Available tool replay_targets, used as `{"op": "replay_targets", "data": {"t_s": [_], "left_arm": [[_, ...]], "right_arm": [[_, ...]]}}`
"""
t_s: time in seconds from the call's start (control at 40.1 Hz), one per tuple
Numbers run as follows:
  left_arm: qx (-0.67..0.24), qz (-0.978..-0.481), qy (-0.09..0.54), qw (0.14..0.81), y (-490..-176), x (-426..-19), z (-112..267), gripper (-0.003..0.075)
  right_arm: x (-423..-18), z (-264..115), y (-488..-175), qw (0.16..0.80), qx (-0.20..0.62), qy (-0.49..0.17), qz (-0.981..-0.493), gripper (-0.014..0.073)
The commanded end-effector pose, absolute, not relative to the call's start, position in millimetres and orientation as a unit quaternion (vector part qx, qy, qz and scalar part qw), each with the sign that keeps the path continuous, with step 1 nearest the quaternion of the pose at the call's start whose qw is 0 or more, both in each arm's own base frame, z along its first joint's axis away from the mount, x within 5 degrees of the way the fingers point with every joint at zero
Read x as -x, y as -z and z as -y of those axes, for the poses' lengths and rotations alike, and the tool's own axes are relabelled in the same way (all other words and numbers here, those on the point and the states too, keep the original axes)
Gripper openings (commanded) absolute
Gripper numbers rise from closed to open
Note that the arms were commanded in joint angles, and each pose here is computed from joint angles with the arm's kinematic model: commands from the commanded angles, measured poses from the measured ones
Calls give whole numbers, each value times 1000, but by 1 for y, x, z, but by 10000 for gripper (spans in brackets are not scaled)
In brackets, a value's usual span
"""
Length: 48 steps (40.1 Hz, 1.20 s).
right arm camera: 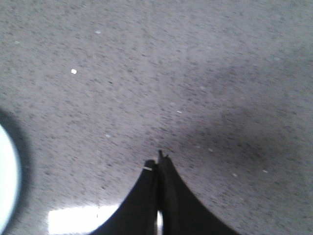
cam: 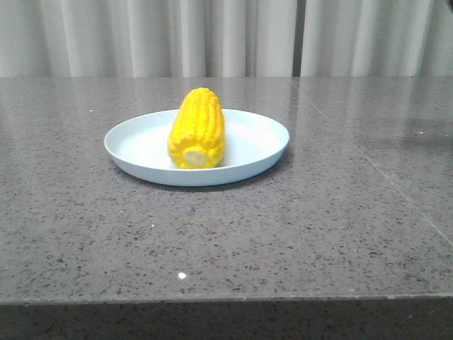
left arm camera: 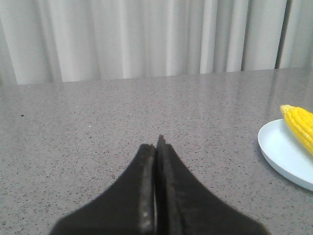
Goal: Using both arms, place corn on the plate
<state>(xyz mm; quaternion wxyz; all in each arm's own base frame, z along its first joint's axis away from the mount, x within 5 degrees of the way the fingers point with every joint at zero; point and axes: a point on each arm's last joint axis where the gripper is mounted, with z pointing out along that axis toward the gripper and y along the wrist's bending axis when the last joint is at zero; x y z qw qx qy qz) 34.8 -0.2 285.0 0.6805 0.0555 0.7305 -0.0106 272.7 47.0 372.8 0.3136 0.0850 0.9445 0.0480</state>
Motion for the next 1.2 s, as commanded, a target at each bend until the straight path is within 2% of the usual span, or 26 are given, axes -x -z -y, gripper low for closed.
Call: {"op": "replay_targets", "data": {"t_s": [0.0,0.2,0.474,0.624,0.799,1.173], "left_arm": [[-57,-698,18,713,-301,-34,1,-20],[-57,-698,18,713,-301,-34,1,-20],[-57,-698,18,713,-301,-34,1,-20],[-57,-698,18,713,-301,-34,1,-20],[-57,-698,18,713,-301,-34,1,-20],[-57,-698,18,713,-301,-34,1,-20]], "right_arm": [[-247,-36,-388,395,-56,-43,-916,-68],[-205,-29,-350,442,-37,-49,-895,-68],[-139,-18,-300,551,7,-49,-833,-68],[-106,-15,-298,638,14,-73,-767,-68],[-79,-11,-298,687,13,-82,-722,-68],[-73,-9,-299,698,13,-84,-711,-68]]}}
